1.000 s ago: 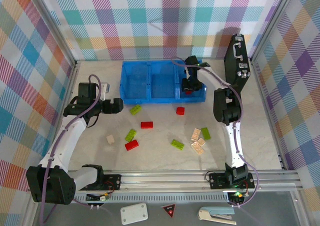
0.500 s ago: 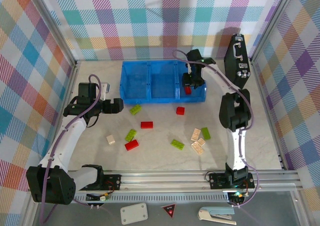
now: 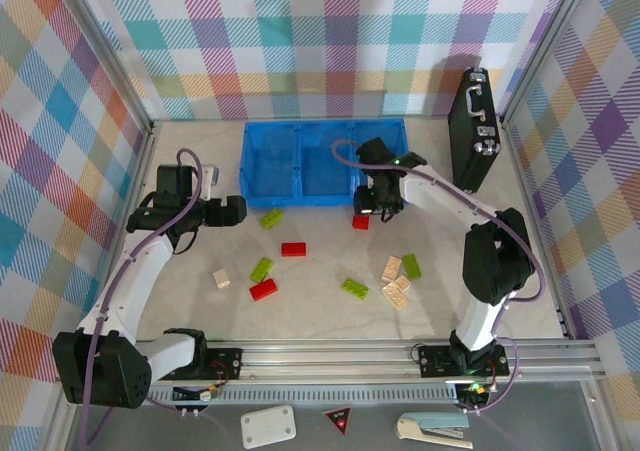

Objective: Sort the legos into containers by color
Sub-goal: Pick up the lego from the center of the table.

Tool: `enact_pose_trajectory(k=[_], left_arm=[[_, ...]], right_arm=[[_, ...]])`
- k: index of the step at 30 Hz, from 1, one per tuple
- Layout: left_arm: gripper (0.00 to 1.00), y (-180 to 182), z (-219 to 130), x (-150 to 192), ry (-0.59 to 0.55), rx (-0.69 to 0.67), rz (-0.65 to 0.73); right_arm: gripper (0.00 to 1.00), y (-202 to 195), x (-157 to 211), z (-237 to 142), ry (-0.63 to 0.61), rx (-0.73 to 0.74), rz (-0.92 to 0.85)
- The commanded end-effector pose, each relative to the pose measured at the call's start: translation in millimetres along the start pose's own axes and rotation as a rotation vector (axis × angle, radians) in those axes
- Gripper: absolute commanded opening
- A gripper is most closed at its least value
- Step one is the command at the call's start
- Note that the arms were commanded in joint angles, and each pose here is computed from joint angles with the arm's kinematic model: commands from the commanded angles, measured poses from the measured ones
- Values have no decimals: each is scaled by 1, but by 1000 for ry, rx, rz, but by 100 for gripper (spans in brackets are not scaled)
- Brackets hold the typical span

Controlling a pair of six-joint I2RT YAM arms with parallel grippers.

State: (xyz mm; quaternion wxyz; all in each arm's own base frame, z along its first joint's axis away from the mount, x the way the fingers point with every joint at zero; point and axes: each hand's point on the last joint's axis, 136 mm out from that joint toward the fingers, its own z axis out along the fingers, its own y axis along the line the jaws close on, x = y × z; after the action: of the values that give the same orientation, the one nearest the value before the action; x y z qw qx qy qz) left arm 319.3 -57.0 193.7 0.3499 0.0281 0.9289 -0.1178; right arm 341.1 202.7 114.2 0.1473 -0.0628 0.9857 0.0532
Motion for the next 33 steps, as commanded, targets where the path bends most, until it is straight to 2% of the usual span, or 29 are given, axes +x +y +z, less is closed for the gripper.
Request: enact_pose_trajectory(k=[1, 6, 8, 21, 33], left_arm=[[98, -2, -6, -6, -41, 4, -8], [97, -5, -7, -5, -38, 24, -13], [97, -5, -8, -6, -43, 23, -12], [97, -4, -16, -4, -66, 7, 2], [97, -5, -12, -6, -59, 18, -1]], right_arm=[[60, 4, 2, -3, -57, 3, 87], [72, 9, 8, 13, -99, 46, 130], [73, 7, 7, 18, -112, 68, 147], [67, 11, -7, 49, -160, 107, 204], [62, 16, -9, 74, -128, 117, 194]])
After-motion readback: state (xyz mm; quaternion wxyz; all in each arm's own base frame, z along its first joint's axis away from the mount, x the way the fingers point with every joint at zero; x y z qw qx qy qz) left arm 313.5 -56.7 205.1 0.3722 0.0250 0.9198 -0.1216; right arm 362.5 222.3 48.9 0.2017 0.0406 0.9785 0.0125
